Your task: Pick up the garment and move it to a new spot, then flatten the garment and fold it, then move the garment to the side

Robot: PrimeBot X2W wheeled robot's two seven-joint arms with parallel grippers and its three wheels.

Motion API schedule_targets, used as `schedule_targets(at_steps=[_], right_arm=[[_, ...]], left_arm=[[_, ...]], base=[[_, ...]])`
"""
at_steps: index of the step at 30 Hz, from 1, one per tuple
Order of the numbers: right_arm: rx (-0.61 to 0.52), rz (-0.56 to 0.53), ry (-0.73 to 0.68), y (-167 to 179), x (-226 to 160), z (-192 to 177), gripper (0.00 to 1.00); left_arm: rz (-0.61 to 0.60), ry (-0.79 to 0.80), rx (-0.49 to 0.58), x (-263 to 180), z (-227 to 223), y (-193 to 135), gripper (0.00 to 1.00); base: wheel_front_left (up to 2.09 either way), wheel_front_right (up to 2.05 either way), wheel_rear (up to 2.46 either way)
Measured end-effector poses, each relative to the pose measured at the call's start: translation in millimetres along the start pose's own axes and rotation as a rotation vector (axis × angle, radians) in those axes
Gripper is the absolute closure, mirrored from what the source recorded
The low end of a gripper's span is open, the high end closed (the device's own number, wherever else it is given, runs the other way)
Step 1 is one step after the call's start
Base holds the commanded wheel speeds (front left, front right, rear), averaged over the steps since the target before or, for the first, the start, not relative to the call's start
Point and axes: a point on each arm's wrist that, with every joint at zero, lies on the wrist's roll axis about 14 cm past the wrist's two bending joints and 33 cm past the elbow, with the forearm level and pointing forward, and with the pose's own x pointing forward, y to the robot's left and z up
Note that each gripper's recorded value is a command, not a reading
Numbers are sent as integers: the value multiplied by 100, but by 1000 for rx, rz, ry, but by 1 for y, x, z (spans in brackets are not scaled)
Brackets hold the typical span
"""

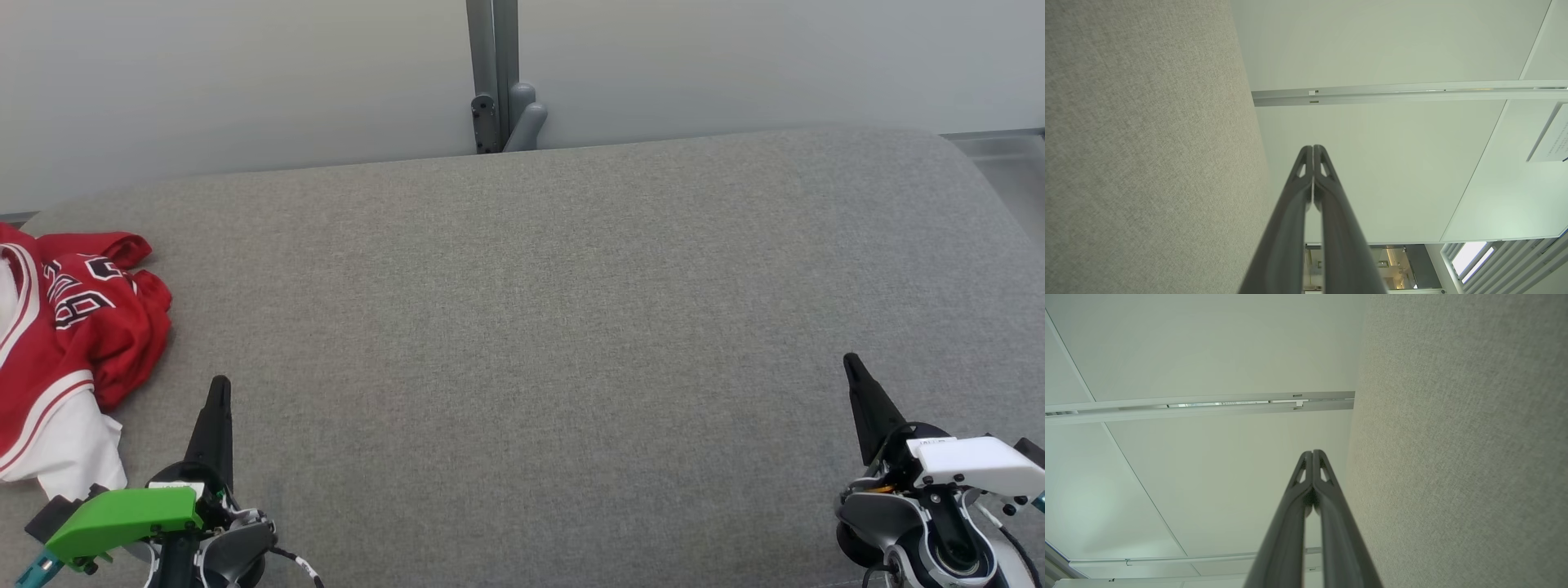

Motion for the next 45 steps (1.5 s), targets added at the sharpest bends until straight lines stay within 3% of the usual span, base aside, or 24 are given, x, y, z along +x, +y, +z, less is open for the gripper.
schedule_targets(at_steps=[32,33,38,45], right_arm=[[0,0,0,0,0,0,100],[1,-2,0,-1,0,0,0],[15,-73,-3,-25,-11,-3,0],[-26,-72,-11,-24,-11,-5,0]], left_arm=[[0,0,0,0,0,0,100],[2,0,-1,0,0,1,0],[75,0,-13,-11,-3,25,0],[77,-7,4,-12,-5,26,0]], base=[[0,0,0],[0,0,0],[0,0,0],[0,0,0]])
